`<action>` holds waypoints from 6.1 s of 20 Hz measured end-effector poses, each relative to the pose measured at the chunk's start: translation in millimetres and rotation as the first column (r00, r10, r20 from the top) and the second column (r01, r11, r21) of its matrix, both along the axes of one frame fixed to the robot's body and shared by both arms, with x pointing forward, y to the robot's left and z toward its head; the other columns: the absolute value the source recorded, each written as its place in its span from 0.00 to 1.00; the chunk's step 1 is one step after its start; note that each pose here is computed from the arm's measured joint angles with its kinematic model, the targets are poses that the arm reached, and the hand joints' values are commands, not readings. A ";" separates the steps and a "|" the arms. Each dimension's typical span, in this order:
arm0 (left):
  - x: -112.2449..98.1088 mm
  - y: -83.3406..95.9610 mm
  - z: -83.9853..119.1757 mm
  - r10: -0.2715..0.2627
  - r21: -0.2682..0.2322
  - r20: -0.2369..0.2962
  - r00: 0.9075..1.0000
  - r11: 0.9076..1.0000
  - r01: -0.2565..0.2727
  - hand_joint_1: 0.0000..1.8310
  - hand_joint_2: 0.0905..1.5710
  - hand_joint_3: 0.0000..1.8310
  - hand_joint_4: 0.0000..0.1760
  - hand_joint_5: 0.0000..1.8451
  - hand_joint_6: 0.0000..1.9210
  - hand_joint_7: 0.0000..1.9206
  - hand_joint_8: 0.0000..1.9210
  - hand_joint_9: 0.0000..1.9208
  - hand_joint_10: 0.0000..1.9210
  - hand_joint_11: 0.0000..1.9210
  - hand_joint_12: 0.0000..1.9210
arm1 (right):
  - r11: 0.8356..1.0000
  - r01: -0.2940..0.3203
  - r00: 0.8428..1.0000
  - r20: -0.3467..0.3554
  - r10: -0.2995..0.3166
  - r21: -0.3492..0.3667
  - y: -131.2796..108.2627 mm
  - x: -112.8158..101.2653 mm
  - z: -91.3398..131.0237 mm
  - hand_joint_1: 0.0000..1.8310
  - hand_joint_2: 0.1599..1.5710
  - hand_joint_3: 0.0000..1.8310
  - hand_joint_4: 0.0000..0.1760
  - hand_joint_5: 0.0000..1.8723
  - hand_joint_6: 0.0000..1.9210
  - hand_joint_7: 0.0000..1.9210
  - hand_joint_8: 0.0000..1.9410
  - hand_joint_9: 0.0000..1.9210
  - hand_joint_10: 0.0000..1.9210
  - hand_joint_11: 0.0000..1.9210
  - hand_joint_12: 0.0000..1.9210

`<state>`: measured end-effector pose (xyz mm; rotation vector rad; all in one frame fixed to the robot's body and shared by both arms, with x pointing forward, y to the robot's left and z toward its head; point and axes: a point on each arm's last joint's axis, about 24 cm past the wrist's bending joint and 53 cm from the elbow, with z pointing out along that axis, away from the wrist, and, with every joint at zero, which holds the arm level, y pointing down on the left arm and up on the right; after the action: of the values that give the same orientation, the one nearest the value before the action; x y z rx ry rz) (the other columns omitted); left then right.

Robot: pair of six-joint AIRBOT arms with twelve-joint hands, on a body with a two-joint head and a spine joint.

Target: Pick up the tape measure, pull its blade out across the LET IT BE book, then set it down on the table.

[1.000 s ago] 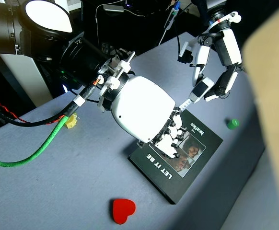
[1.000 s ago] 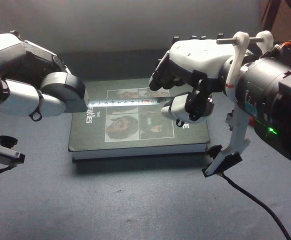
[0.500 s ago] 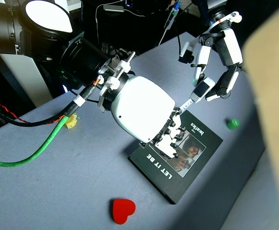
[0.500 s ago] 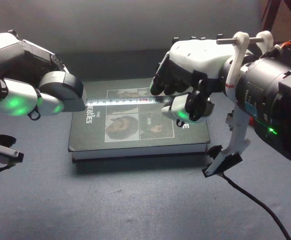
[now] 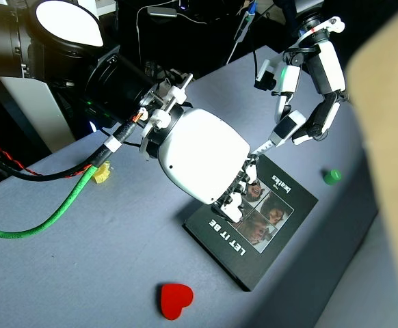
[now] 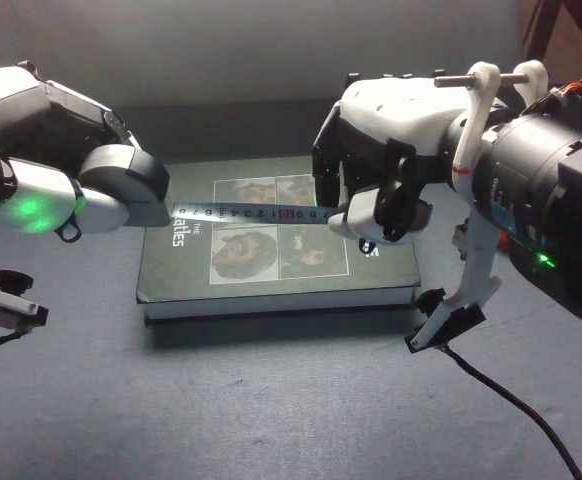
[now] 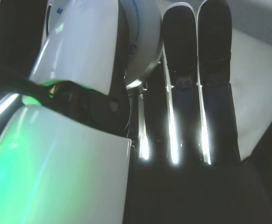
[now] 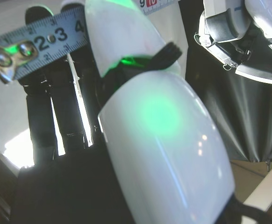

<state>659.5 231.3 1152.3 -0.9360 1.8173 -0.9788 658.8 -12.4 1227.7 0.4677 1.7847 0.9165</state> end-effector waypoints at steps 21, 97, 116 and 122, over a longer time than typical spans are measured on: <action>-1.1 -2.3 -0.2 0.004 -0.019 -0.005 1.000 1.000 -0.004 0.75 0.67 0.00 0.00 0.48 0.55 0.60 0.30 0.52 0.57 0.45 0.51 | 0.999 0.050 0.999 -0.019 -0.050 -0.006 -47.1 8.6 -8.8 0.66 0.70 0.00 0.00 0.46 0.59 0.51 0.56 0.42 0.44 0.30 0.74; 4.6 -2.5 5.6 0.010 -0.018 0.022 1.000 1.000 -0.010 0.75 0.68 0.00 0.00 0.47 0.57 0.58 0.34 0.51 0.58 0.44 0.53 | 0.994 0.097 0.995 0.017 -0.096 -0.051 -149.9 16.7 -16.7 0.27 0.73 0.00 0.00 0.30 0.00 0.29 0.00 0.26 0.02 0.06 0.59; 32.4 42.1 -38.3 0.116 -0.018 -0.054 0.992 0.993 -0.118 0.76 0.67 0.00 0.00 0.49 0.54 0.60 0.31 0.53 0.56 0.46 0.52 | 0.994 0.011 0.981 0.196 0.011 -0.108 -90.4 -44.9 -10.2 0.00 0.59 0.00 0.01 0.05 0.00 0.05 0.00 0.03 0.00 0.00 0.29; 37.2 59.2 -57.0 0.143 -0.013 -0.071 0.987 0.989 -0.145 0.75 0.68 0.00 0.00 0.47 0.55 0.60 0.33 0.50 0.58 0.44 0.52 | 0.988 0.007 0.972 0.233 0.030 -0.154 -84.5 -79.9 -17.5 0.00 0.59 0.00 0.00 0.06 0.00 0.06 0.00 0.04 0.00 0.00 0.32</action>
<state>696.7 290.5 1095.3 -1.1088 1.7732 -0.8835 578.9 -97.0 1210.2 0.2395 1.6277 0.7997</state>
